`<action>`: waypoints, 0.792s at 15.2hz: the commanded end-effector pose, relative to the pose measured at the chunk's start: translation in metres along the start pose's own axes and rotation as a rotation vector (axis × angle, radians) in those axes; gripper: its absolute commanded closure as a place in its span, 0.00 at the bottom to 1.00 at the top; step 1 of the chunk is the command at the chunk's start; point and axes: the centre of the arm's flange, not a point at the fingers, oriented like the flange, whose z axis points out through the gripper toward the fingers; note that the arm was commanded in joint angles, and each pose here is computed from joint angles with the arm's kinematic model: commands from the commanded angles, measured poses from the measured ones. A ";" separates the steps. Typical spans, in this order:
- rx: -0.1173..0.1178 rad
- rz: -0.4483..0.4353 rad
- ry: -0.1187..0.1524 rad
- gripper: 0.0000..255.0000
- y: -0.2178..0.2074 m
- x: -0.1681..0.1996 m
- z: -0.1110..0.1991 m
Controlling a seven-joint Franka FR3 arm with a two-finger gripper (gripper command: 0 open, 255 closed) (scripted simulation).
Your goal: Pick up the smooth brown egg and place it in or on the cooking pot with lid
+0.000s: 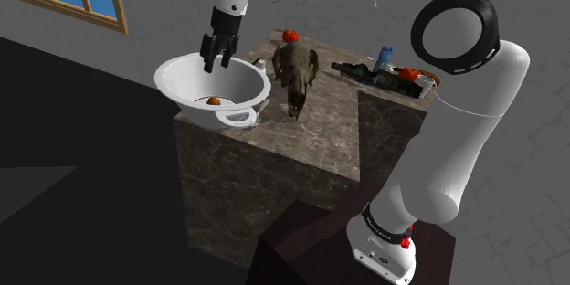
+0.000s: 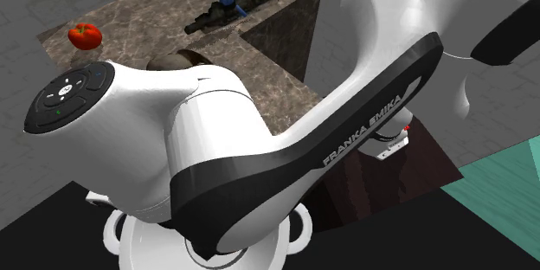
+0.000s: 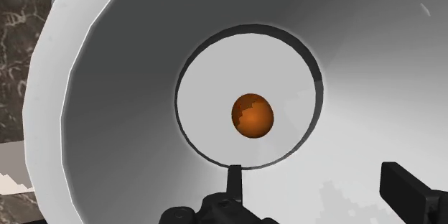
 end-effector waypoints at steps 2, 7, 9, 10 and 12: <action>0.000 0.000 0.000 0.00 0.000 0.000 0.000; 0.000 0.000 0.000 0.00 0.000 0.000 -0.050; 0.000 0.000 0.000 0.00 0.000 0.000 -0.050; 0.000 0.000 0.000 0.00 0.000 0.000 -0.050; 0.000 0.000 0.000 0.00 0.000 0.000 -0.050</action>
